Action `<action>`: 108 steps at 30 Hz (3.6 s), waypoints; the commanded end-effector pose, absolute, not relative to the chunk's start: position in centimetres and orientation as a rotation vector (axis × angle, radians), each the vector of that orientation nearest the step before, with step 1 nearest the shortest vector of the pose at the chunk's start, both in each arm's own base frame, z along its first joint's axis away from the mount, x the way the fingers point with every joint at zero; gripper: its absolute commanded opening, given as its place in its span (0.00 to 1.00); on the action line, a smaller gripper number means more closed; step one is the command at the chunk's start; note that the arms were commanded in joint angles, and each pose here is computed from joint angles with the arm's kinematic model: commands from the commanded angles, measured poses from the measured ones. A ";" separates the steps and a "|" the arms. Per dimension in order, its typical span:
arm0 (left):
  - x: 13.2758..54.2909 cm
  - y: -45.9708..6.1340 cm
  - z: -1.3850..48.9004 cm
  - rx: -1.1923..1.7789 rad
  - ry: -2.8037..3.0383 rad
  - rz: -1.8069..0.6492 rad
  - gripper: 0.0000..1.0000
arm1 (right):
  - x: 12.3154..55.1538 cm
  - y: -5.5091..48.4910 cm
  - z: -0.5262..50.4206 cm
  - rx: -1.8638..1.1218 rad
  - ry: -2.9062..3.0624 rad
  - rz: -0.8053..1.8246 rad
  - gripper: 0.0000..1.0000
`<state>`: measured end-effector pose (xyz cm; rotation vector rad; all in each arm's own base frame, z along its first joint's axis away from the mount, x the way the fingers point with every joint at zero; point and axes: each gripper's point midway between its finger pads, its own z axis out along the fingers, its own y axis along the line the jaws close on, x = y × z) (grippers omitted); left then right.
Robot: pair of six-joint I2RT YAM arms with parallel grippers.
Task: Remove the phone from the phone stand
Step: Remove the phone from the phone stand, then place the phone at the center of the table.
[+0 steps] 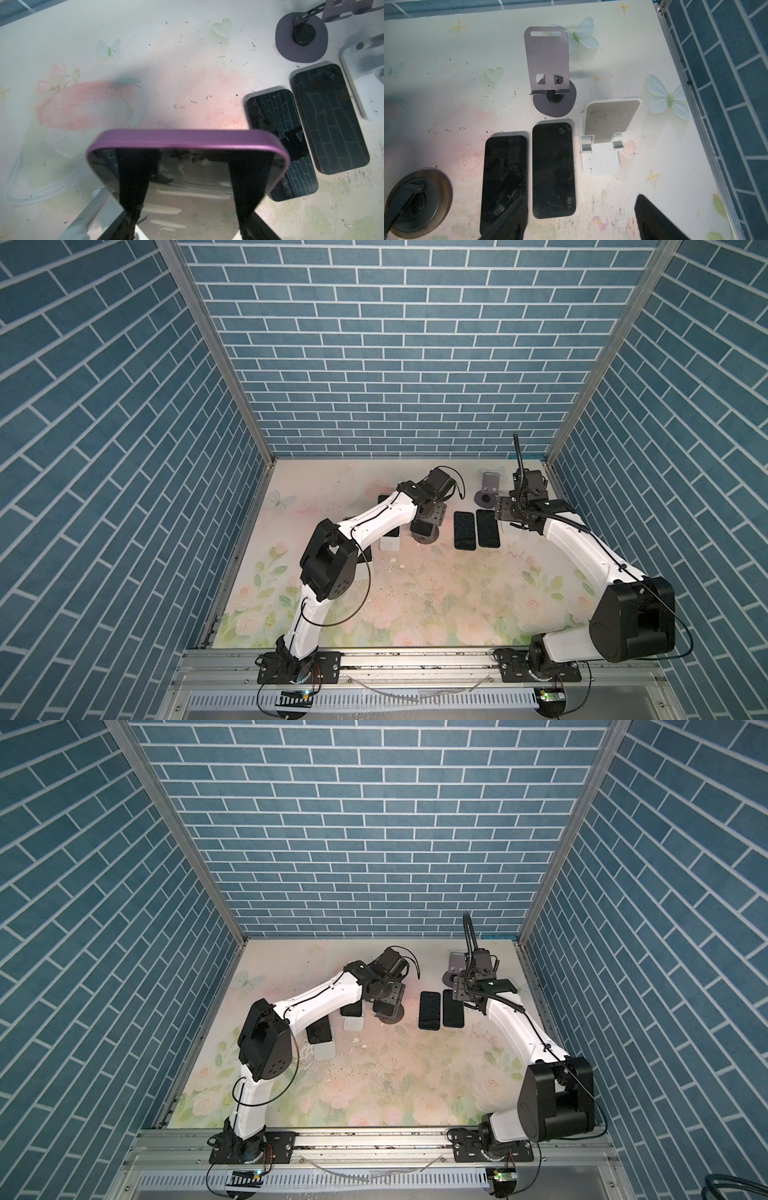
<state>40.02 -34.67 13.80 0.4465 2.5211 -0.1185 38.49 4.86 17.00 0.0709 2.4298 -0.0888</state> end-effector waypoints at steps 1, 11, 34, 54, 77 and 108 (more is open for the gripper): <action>39.9 -34.8 16.5 0.457 2.458 -0.128 0.52 | 38.8 5.1 17.3 0.048 2.422 -0.087 0.82; 37.7 -35.5 17.0 0.506 2.466 -0.127 0.52 | 38.5 5.1 18.2 0.075 2.419 -0.069 0.82; 28.9 -38.9 14.2 0.794 2.526 -0.130 0.52 | 37.8 5.5 22.0 0.067 2.392 -0.015 0.83; 23.1 -37.6 9.6 0.878 2.747 -0.138 0.52 | 37.1 5.1 21.9 0.064 2.399 -0.036 0.83; 22.3 -37.4 5.4 0.928 2.907 -0.007 0.52 | 37.1 4.8 21.9 0.081 2.364 -0.045 0.83; 22.4 -36.5 1.6 0.952 3.005 0.077 0.59 | 37.8 4.6 21.3 0.075 2.336 -0.070 0.83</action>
